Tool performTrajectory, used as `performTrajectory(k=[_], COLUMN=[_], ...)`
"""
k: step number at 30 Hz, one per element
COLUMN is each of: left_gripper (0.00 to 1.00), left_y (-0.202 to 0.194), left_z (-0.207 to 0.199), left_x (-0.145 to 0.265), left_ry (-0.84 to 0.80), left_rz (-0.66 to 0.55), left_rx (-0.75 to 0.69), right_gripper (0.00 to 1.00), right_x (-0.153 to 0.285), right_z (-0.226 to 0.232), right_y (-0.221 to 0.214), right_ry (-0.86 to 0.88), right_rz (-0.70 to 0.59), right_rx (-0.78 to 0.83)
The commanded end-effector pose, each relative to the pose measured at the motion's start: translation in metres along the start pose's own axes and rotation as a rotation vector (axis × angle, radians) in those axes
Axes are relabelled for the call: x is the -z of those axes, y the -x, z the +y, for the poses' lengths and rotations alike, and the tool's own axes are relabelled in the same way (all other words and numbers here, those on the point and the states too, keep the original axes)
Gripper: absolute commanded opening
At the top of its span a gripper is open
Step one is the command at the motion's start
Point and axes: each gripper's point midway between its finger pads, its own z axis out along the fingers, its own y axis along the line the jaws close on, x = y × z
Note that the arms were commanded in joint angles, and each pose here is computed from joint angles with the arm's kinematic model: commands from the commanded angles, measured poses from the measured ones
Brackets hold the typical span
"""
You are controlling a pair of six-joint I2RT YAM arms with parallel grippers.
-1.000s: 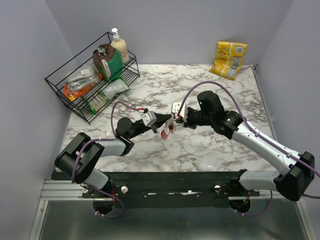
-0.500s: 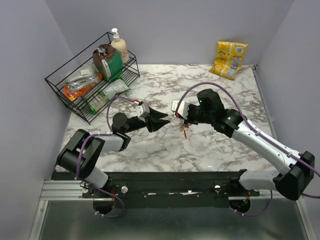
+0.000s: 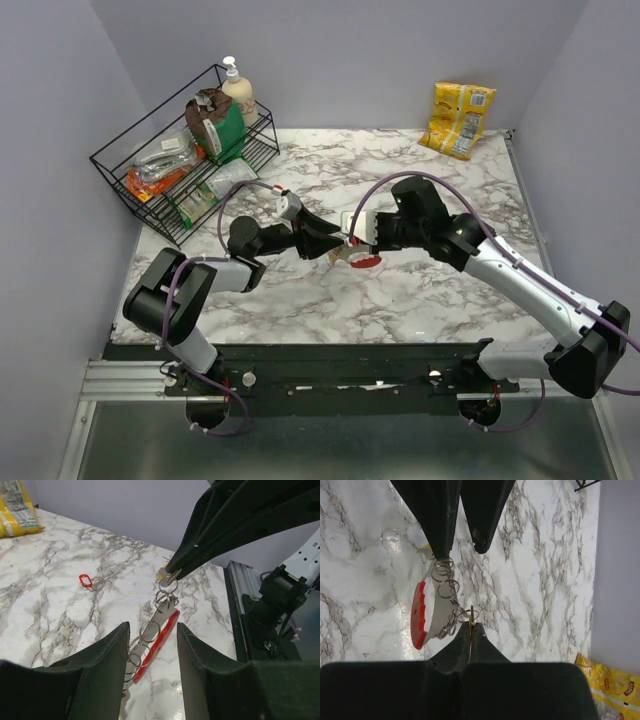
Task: Remove the keys from the keyring
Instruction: Remove the key from the keyring.
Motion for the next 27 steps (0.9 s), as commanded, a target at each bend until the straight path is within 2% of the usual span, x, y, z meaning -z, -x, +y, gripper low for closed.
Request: performTrajectory(k=[1, 27], left_gripper=[0.51, 0.52], left_y=[0.045, 0.033], left_z=[-0.024, -0.043], left_x=[-0.006, -0.019], left_ry=[-0.133, -0.202], left_rz=[-0.161, -0.14], left_rx=[-0.196, -0.159], right_gripper=[0.01, 0.01], right_x=[0.005, -0.011], right_z=[-0.001, 0.014], right_y=[0.017, 0.035], right_ry=[0.043, 0.141], right_rz=[-0.05, -0.099], right_rx=[0.018, -0.032])
